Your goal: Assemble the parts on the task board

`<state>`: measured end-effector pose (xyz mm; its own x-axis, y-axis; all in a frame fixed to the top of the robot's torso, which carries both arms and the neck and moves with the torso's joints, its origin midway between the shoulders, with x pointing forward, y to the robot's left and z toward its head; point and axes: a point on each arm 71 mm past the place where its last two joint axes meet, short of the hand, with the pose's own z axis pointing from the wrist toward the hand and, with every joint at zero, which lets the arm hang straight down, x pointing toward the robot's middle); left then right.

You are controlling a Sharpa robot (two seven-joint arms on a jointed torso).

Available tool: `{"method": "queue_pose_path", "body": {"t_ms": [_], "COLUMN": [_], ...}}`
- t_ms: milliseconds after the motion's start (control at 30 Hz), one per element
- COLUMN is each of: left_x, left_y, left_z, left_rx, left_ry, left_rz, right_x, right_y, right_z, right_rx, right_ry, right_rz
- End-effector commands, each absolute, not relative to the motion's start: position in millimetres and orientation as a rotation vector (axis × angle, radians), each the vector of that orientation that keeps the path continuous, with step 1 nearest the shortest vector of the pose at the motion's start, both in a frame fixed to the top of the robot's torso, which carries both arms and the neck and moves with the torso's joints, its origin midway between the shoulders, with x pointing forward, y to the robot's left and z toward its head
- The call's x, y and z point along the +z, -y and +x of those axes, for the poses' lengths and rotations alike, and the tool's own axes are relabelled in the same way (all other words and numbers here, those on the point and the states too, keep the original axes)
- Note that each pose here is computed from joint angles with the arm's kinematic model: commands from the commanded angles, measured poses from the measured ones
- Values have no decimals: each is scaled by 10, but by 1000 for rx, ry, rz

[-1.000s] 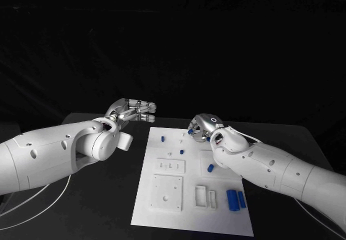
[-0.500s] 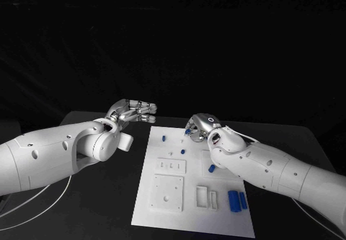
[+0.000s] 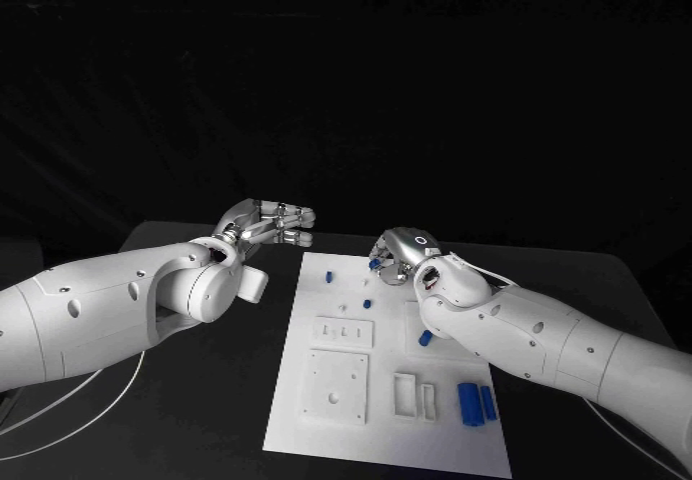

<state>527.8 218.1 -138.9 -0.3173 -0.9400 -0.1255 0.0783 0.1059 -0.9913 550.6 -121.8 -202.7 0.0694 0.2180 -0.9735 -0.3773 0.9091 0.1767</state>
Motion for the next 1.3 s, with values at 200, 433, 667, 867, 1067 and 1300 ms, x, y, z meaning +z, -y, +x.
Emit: {"method": "queue_pose_path", "body": {"t_ms": [200, 433, 667, 867, 1067, 1300], "left_x": [-1375, -1376, -1382, -1388, -1394, -1399], "left_y": [-2155, -2148, -2134, -2124, -2125, -2135], "left_z": [5278, 5281, 5288, 5295, 5304, 5320], "left_rx": [-1391, -1391, -1391, -1391, -1389, -1383], "left_ry": [-1451, -1452, -1456, -1459, -1460, -1459], "left_rz": [-892, -892, -891, -890, -890, -891], "right_x": [-2027, -2029, -2024, -2019, -2014, -2016], "right_y": [1201, 1193, 1171, 1162, 1155, 1144], "right_z": [5512, 5523, 5531, 5532, 5526, 5521], "right_rx": [442, 440, 440, 441, 443, 443], "right_ry": [-1434, -1439, -1443, -1444, -1445, -1452], "right_rz": [-151, -152, -154, -156, -159, -168]}}
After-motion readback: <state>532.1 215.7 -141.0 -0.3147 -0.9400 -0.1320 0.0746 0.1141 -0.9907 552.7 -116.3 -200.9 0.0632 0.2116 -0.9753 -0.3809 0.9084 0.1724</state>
